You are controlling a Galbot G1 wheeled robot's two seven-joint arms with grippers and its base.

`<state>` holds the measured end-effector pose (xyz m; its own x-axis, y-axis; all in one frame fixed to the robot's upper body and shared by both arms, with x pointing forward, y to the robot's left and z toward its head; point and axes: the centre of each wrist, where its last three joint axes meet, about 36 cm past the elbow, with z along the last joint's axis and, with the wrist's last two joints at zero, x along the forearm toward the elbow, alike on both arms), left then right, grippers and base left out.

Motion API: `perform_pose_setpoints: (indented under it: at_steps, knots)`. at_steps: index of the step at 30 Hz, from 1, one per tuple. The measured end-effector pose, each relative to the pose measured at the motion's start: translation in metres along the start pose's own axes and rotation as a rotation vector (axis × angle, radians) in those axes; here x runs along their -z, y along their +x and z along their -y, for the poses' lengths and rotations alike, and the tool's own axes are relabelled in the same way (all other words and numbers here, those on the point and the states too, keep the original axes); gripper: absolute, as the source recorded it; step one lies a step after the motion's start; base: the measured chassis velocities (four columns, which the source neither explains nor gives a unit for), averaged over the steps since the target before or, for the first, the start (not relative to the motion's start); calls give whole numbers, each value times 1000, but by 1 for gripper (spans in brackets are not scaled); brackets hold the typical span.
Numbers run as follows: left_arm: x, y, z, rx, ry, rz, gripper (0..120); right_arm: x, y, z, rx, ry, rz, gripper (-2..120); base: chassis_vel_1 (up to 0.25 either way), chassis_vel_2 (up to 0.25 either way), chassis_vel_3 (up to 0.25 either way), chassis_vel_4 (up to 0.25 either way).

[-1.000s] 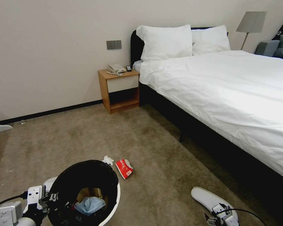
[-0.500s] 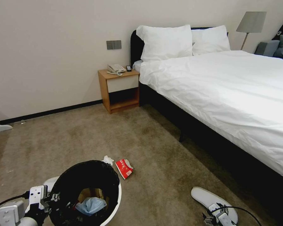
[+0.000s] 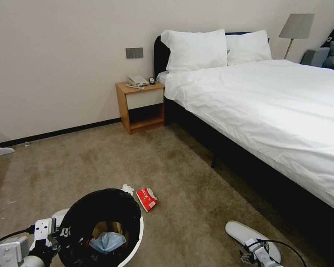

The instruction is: Pick up the trash bin, then pick up the garbage from the floor and place it into the trash bin.

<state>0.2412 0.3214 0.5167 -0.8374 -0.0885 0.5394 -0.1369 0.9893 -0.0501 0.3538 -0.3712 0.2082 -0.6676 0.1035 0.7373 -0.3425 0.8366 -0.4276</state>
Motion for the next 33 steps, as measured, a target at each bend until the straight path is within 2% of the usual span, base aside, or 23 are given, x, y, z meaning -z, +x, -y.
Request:
perform_pose_setpoints:
  at_steps: [33]
  knots:
    - [0,-1,-2,-4,7,-2,3,4,-12,16,-74,-10,-72,100,0,0,0,0]
